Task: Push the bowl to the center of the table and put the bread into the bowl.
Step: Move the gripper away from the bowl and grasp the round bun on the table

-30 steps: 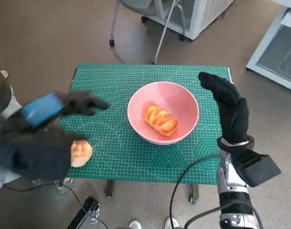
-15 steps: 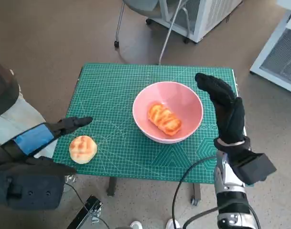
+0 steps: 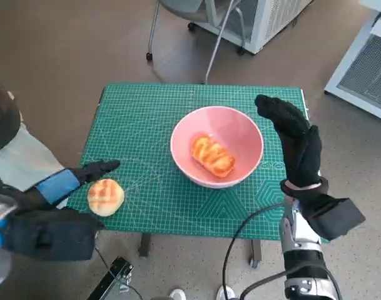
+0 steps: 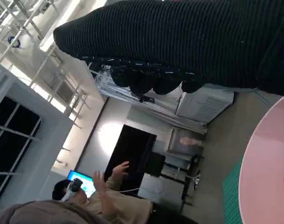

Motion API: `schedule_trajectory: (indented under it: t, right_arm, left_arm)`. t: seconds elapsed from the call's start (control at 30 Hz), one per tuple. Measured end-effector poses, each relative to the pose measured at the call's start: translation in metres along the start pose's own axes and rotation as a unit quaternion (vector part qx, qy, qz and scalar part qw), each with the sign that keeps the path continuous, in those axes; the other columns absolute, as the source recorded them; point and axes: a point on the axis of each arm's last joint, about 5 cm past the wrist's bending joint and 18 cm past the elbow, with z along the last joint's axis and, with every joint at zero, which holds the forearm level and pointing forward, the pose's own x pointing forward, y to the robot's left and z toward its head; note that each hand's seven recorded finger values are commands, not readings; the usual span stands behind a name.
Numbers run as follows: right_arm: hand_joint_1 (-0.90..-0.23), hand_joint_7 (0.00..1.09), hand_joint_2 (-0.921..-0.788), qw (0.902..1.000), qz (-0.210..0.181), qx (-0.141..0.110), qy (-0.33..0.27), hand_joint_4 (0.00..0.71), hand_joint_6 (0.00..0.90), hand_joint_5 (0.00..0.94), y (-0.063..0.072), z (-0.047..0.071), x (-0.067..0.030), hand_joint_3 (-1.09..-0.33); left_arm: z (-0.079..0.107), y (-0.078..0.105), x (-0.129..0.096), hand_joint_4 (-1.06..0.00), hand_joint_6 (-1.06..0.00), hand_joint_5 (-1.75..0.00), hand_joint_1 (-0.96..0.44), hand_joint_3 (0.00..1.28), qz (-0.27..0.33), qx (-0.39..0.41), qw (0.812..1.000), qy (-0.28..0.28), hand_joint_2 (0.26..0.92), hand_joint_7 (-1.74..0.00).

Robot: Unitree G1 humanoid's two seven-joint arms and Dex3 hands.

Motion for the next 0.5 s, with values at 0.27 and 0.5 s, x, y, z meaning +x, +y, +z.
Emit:
schedule_trajectory:
  t: [0.27,0.5]
  right_arm:
    - [-0.544,0.79,-0.921,1.0,0.001,-0.003,-0.001,0.422,0.096,0.005,-0.001,0.001,0.0003,-0.72]
    - [-0.547,0.79,-0.921,1.0,0.002,-0.006,-0.001,0.422,0.097,0.005,-0.003,0.001,0.0001,-0.718]
  left_arm:
    - [-0.006,-0.014,0.024,-0.06,-0.25,-0.01,-0.09,0.03,-0.018,-0.001,1.0,0.021,0.702,-0.01]
    - [-0.009,-0.021,0.043,-0.07,-0.27,0.0,-0.08,0.03,-0.03,0.001,0.999,0.035,0.717,-0.01]
